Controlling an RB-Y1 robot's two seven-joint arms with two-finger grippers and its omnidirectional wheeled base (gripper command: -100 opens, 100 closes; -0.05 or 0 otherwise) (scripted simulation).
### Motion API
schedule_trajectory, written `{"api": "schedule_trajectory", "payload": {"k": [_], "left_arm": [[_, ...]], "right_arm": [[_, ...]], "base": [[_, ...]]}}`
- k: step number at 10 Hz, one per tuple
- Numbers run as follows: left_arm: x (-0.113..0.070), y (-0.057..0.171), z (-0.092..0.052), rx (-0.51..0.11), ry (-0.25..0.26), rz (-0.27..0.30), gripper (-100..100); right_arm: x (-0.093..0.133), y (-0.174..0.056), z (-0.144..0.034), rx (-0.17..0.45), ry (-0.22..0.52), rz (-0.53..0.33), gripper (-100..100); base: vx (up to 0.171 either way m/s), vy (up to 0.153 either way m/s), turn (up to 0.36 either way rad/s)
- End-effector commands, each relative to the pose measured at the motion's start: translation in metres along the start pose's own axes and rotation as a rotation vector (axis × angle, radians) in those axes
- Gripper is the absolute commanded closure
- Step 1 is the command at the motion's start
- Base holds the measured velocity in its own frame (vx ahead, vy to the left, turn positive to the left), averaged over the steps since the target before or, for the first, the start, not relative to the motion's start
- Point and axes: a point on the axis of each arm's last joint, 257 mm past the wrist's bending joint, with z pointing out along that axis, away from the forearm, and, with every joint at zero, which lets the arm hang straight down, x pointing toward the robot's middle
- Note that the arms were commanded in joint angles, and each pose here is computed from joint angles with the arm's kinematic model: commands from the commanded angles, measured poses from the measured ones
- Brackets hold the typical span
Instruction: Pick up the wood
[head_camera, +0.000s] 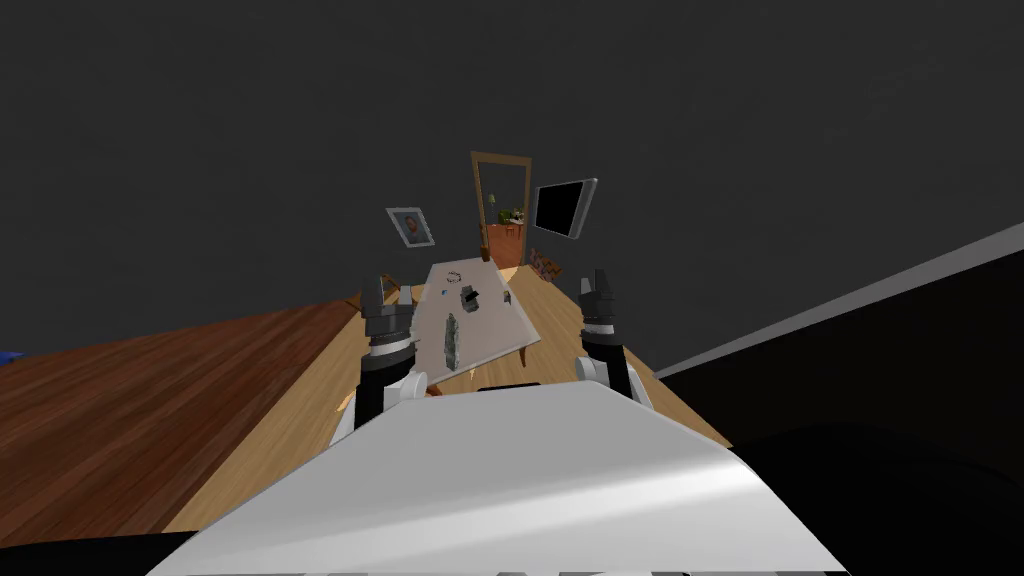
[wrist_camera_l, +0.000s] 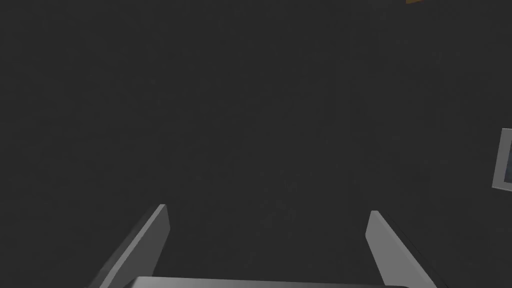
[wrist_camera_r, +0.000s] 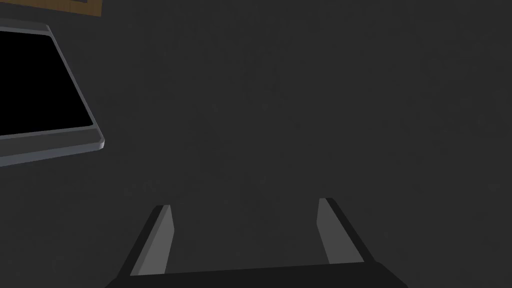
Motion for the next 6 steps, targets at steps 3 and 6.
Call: {"api": "schedule_trajectory", "payload": {"k": [3,6], "left_arm": [[0.006,0.022,0.000,-0.063,0.053,-0.021,-100],[0.012,0.046,-0.002,-0.135,0.105,-0.045,-100]], "right_arm": [[0.000,0.000,0.000,0.000,0.000,0.000,0],[0.000,0.000,0.000,0.000,0.000,0.000,0]], "base": [[-0.059,0.134,-0.157],[-0.061,0.117,-0.184]]}}
